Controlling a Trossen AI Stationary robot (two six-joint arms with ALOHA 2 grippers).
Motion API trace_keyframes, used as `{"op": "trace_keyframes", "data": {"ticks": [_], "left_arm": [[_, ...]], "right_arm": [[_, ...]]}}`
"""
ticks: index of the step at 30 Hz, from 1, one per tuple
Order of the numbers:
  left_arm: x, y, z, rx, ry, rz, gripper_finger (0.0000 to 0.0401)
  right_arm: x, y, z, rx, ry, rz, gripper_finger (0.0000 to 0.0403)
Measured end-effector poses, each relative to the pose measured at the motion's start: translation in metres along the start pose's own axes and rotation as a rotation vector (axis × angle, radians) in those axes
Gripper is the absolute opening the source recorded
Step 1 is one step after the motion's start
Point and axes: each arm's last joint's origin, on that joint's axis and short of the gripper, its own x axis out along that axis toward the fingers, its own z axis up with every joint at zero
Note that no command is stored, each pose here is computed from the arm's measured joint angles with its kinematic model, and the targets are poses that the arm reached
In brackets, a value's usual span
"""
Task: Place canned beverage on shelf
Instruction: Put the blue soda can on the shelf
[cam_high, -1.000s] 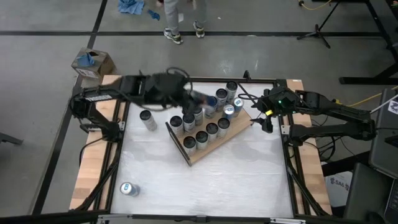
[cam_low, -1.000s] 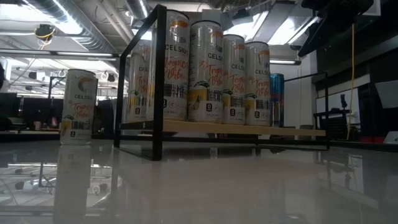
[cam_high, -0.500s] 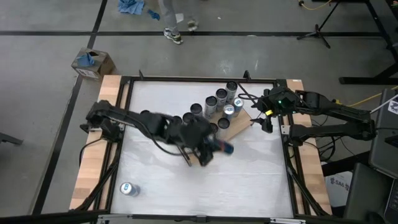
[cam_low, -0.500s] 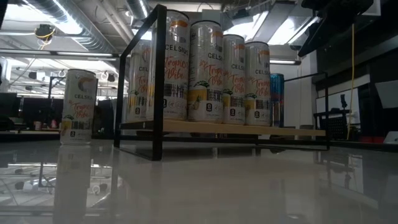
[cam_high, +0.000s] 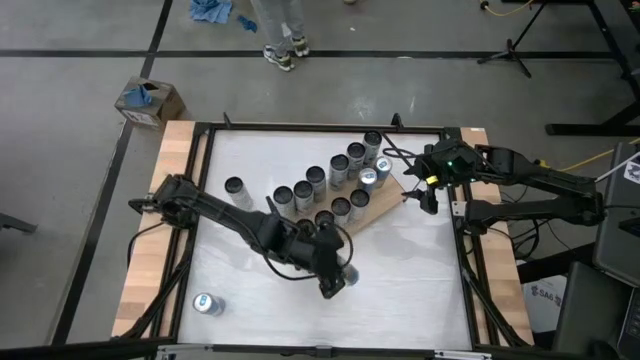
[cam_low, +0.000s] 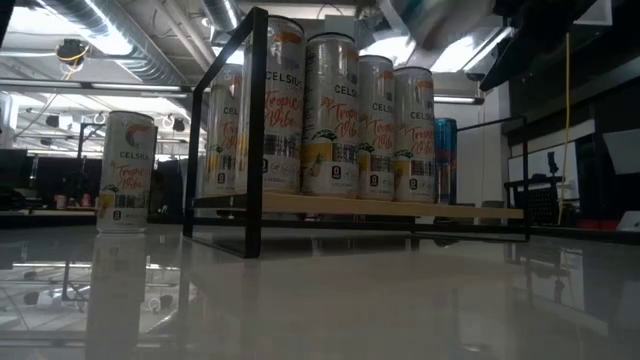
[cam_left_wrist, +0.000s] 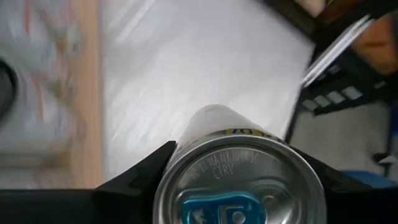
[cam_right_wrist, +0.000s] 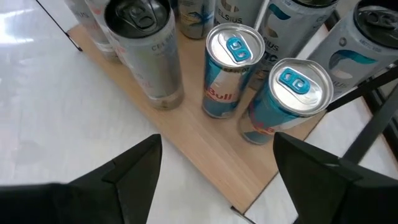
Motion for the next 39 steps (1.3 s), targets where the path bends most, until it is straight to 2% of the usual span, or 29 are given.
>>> {"op": "trace_keyframes", "data": {"ticks": [8, 15, 28, 39], "left_arm": [[0.035, -0.001, -0.025, -0.008, 0.124, 0.08, 0.0215], [0.053, -0.001, -0.037, -0.003, 0.161, 0.12, 0.0215], [0.052, -0.007, -0.051, 0.026, 0.169, 0.146, 0.0215], [0.047, -0.015, -0.071, -0.044, 0.202, 0.162, 0.0215]], "right_arm": [[0.0, 0.001, 0.004, 0.007, -0.048, 0.046, 0.0296], [0.0, 0.001, 0.004, 0.007, -0.048, 0.046, 0.0296], [0.0, 0.001, 0.004, 0.007, -0.043, 0.047, 0.0296], [0.0, 0.001, 0.004, 0.003, -0.042, 0.047, 0.0296]]}}
